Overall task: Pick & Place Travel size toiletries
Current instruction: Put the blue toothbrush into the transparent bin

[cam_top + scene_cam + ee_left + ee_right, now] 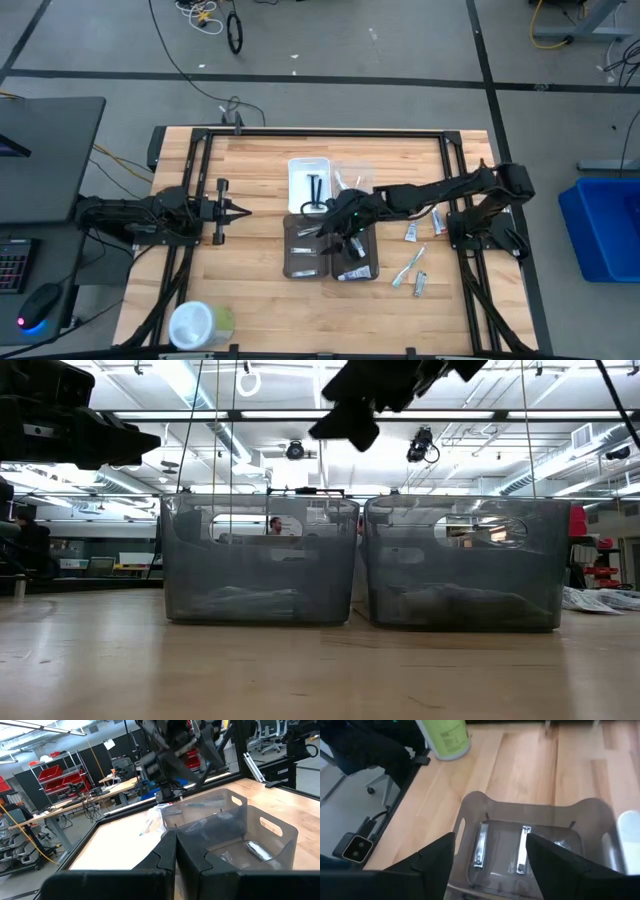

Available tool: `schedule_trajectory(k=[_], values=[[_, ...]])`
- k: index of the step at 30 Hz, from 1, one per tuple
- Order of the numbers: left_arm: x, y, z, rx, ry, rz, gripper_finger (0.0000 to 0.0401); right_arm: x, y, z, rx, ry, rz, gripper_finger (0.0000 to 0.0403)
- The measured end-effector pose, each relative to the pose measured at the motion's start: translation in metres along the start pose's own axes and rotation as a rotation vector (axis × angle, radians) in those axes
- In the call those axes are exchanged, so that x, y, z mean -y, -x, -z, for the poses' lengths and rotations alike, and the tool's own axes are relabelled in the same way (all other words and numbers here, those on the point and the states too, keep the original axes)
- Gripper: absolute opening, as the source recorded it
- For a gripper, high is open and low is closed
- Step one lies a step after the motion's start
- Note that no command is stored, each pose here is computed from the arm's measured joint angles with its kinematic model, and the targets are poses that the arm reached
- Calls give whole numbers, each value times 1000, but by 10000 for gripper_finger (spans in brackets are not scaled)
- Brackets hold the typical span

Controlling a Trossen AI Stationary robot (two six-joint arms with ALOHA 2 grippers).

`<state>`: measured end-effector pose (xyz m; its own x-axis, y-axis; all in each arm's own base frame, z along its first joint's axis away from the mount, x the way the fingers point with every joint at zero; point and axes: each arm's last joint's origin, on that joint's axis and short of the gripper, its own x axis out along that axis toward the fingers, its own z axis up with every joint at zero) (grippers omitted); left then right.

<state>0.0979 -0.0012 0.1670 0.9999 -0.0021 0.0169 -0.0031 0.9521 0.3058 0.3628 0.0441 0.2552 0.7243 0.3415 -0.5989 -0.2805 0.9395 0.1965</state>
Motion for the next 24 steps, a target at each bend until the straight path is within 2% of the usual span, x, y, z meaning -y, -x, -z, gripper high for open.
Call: schedule_trajectory(k=[6, 11, 18, 24], values=[[0, 0, 0, 1, 0, 0, 16, -2, 29, -3, 40, 89, 13, 233], [0, 0, 0, 3, 0, 2, 16, -3, 43, 6, 67, 132, 23, 219], [0, 0, 0, 2, 0, 2, 16, -4, 48, 19, 53, 131, 22, 201], [0, 0, 0, 6, 0, 1, 16, -2, 48, 19, 56, 128, 25, 190]])
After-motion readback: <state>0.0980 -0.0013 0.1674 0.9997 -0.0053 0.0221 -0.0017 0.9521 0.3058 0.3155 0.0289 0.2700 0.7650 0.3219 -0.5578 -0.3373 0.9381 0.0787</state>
